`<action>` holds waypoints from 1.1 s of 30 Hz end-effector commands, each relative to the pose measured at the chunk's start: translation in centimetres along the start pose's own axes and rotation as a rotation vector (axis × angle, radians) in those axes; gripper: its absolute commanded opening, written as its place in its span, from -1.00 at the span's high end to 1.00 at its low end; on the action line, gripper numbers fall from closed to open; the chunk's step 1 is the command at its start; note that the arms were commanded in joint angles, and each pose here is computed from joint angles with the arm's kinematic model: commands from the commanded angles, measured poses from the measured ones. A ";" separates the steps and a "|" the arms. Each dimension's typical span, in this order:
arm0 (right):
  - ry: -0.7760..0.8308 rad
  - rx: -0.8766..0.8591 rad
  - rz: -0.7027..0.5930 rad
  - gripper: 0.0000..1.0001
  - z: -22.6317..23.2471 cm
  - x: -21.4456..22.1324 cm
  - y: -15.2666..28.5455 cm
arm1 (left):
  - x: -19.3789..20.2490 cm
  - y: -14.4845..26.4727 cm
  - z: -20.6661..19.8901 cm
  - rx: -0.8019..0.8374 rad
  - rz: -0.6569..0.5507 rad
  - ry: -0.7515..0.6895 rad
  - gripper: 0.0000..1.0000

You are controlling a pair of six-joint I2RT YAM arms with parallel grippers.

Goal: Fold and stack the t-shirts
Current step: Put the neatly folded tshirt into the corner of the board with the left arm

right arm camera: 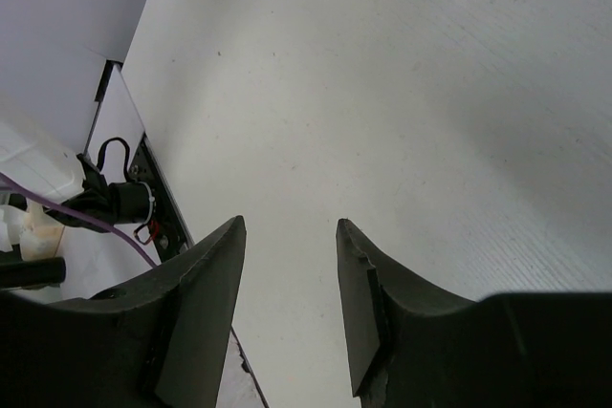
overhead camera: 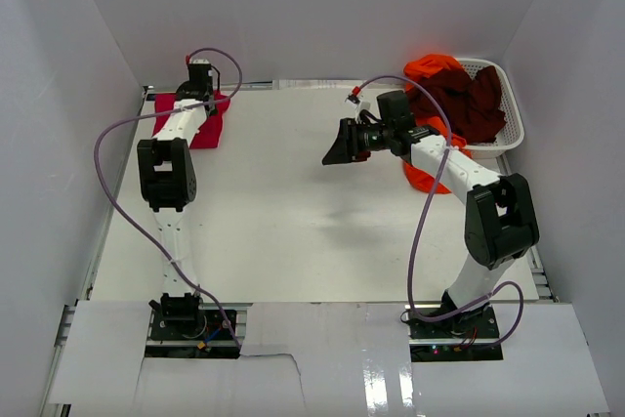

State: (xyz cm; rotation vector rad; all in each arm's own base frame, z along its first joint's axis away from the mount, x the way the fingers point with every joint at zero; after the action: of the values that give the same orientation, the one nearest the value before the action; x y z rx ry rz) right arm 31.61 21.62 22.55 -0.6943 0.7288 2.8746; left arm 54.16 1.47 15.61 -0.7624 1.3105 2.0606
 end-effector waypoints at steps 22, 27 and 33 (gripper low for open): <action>0.059 -0.007 -0.007 0.02 1.4 0.6 1.3 | 6.4 -4.2 2.9 0.124 0.218 0.195 0.07; 0.057 -0.003 -0.006 0.02 1.3 0.6 1.3 | 5.9 -5.3 3.2 0.114 0.204 0.199 0.07; 0.057 0.019 -0.005 0.02 1.2 0.7 1.4 | 4.0 -6.7 4.8 0.056 0.165 0.208 0.00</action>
State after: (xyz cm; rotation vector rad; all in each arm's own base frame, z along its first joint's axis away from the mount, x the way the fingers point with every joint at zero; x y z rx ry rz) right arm 30.41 20.93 22.18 -0.6864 0.7803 2.8766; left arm 55.75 7.59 10.99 -0.9025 1.5843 2.0480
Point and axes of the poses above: each gripper's point midway between its finger pads, its own y axis back along the fingers, its own z axis along the line the jaws close on, x = y × z, the point moved 10 cm from there along y, back along the fingers, and after that the axes turned 12 degrees about -y, right-handed, at the moved point
